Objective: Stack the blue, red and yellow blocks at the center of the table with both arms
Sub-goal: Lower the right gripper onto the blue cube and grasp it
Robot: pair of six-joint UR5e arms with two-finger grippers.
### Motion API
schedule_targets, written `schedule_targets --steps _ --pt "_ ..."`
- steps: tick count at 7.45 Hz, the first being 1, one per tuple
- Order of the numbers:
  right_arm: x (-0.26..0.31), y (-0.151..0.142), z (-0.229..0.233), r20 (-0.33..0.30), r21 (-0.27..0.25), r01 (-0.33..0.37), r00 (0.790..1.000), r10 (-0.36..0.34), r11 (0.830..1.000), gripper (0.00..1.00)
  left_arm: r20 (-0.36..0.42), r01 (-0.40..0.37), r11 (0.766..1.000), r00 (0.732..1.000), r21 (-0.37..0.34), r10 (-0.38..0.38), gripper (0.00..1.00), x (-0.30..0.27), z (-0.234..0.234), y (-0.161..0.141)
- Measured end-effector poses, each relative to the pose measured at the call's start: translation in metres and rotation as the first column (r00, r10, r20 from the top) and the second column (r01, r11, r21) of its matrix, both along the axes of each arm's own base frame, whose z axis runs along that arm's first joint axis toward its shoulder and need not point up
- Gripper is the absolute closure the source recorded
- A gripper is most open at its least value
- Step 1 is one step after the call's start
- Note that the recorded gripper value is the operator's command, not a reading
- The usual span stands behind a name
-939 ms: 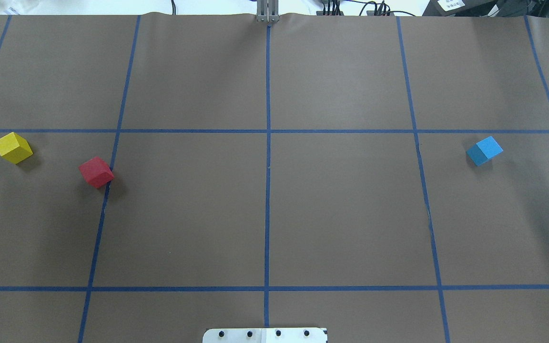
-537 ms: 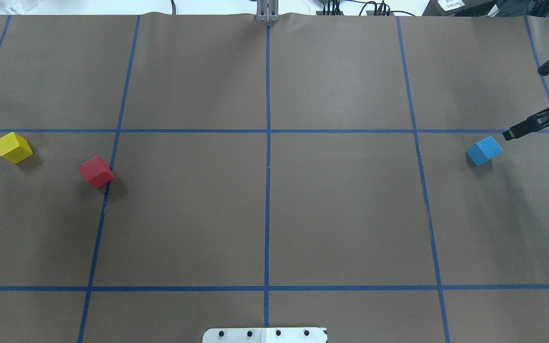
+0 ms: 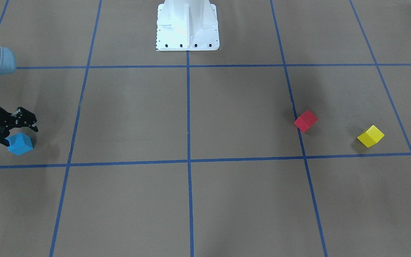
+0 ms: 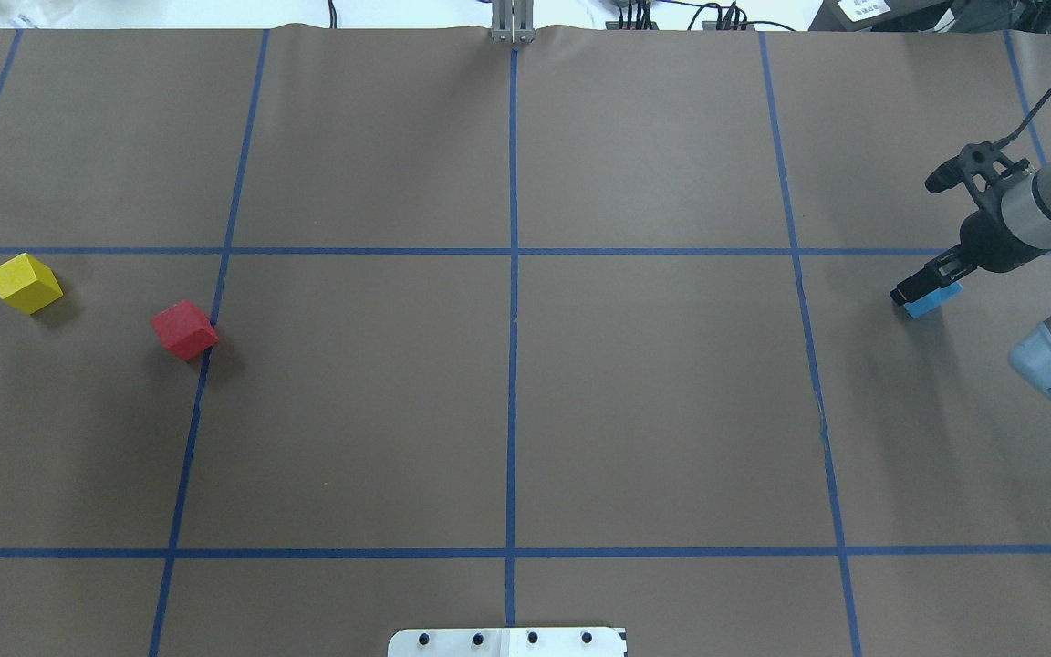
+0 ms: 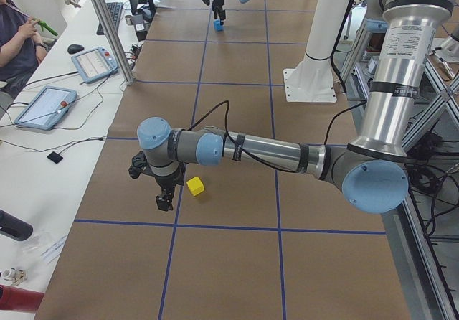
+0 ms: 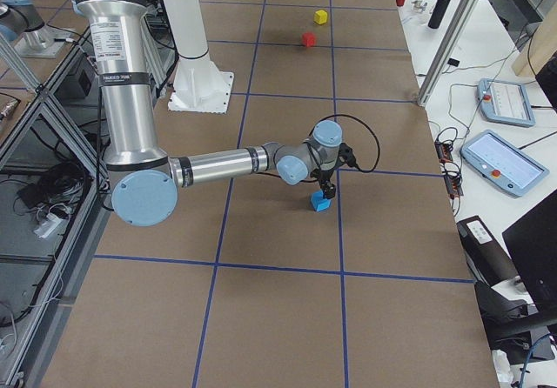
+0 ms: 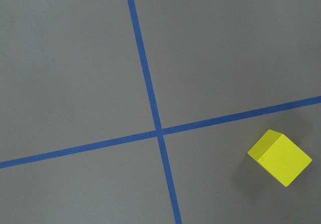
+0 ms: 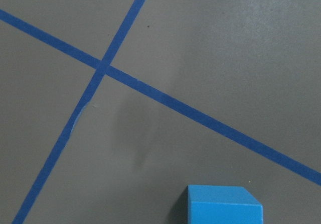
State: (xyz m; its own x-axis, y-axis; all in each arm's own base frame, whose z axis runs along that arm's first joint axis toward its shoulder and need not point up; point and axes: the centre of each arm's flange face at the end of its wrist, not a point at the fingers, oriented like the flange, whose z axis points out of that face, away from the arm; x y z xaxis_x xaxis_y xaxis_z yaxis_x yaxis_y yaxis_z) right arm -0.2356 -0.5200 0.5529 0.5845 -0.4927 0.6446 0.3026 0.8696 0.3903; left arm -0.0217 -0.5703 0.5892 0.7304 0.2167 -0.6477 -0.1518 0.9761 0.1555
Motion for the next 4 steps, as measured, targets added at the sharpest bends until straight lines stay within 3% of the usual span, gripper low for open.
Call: schedule_targets --steps 2,4 --pt "0.002 -0.008 0.01 -0.015 0.024 0.033 0.999 -0.033 0.999 0.0 -0.037 -0.004 1.0 0.999 -0.005 0.003 0.0 0.003 -0.001 0.002" --pt "0.017 -0.028 -0.002 -0.003 0.011 0.024 1.0 -0.024 1.0 0.0 -0.073 -0.007 1.0 0.997 -0.01 0.006 0.0 0.005 -0.002 0.003"
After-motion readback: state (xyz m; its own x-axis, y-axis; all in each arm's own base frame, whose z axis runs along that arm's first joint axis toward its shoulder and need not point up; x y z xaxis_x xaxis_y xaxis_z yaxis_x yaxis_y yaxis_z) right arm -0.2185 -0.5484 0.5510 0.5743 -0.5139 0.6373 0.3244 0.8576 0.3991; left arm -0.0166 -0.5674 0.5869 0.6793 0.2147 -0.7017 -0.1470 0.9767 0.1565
